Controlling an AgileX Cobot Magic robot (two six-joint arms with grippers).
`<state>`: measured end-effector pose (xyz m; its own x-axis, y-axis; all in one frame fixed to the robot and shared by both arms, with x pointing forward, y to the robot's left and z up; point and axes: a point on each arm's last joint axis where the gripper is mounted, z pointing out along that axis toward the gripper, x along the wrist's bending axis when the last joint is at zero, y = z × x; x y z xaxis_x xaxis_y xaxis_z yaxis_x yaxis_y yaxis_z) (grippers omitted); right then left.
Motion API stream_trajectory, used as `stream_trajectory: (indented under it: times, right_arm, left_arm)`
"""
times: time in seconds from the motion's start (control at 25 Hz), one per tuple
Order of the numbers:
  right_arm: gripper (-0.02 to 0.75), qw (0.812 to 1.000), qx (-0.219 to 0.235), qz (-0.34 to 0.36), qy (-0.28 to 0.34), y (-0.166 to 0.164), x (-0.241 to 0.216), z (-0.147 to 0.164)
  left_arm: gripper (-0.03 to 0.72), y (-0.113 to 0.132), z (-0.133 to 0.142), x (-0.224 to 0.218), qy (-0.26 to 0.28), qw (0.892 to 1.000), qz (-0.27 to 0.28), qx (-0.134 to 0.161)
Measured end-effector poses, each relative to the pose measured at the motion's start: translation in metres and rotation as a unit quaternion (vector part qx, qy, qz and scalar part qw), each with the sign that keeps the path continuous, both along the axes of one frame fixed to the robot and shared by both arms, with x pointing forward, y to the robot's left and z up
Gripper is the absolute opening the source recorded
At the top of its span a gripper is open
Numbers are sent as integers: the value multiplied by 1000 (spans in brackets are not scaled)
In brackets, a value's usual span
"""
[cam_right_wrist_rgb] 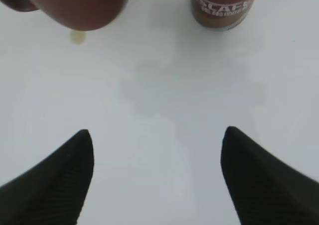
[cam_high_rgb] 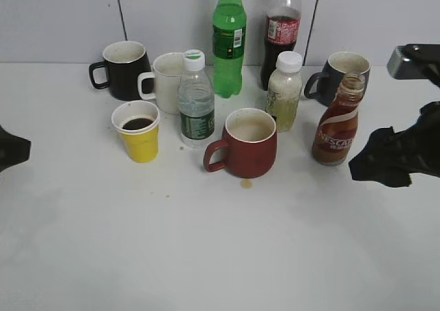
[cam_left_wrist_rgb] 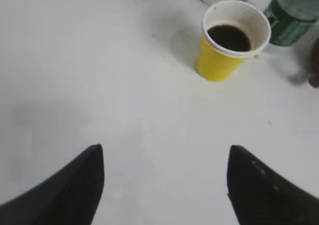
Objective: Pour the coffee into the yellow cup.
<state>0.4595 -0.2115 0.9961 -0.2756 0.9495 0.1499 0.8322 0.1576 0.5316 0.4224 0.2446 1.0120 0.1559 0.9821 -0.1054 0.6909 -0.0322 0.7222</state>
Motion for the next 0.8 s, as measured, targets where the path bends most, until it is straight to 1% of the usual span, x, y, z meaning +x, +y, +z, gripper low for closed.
stream_trajectory:
  times: [0.04, 0.08, 0.12, 0.16, 0.2, 0.24, 0.28, 0.36, 0.48, 0.6, 0.68, 0.72, 0.76, 0.8]
  right_arm:
    - [594, 1000, 1, 5, 5, -1, -6, 8]
    - [594, 1000, 2, 9, 8, -2, -12, 15]
    - [594, 1000, 3, 13, 12, -4, -19, 21]
    - [594, 1000, 3, 18, 16, -6, -26, 28]
    - [594, 1000, 3, 23, 21, -8, -34, 32]
    - [594, 999, 2, 27, 19, -10, -41, 38]
    - [594, 999, 0, 32, 19, -13, -49, 44]
    - [594, 999, -9, 40, 10, -19, -64, 54]
    - [594, 998, -33, 50, -15, -31, -88, 68]
    - [594, 995, -53, 52, -63, -47, -117, 83]
    - [594, 993, -55, 50, -90, -54, -134, 89]
    - [594, 992, -50, 48, -107, -58, -144, 90]
    - [594, 990, -46, 47, -121, -61, -153, 90]
    - [594, 988, -41, 45, -140, -64, -162, 91]
  left_arm:
    - [584, 0, 6, -8, 11, 1000, -4, 5]
    - [584, 1, 19, -19, 15, 1000, -7, 9]
    - [584, 1, 20, -19, 14, 1000, -8, 8]
    - [584, 5, 36, -32, 16, 1000, -6, 9]
    - [584, 9, 47, -42, 13, 1000, -3, 9]
    - [584, 14, 62, -55, -4, 1000, 0, 2]
    - [584, 19, 72, -65, -10, 1000, 5, 0]
    - [584, 27, 84, -83, -19, 1000, 11, -4]
    - [584, 39, 86, -110, -8, 1000, 21, -2]
    - [584, 49, 83, -132, -6, 1000, 20, 4]
    - [584, 54, 77, -144, -18, 1000, 3, 19]
    - [584, 54, 76, -144, -18, 1000, 2, 20]
    - [584, 57, 70, -152, -29, 999, -13, 34]
    - [584, 58, 68, -154, -34, 999, -17, 37]
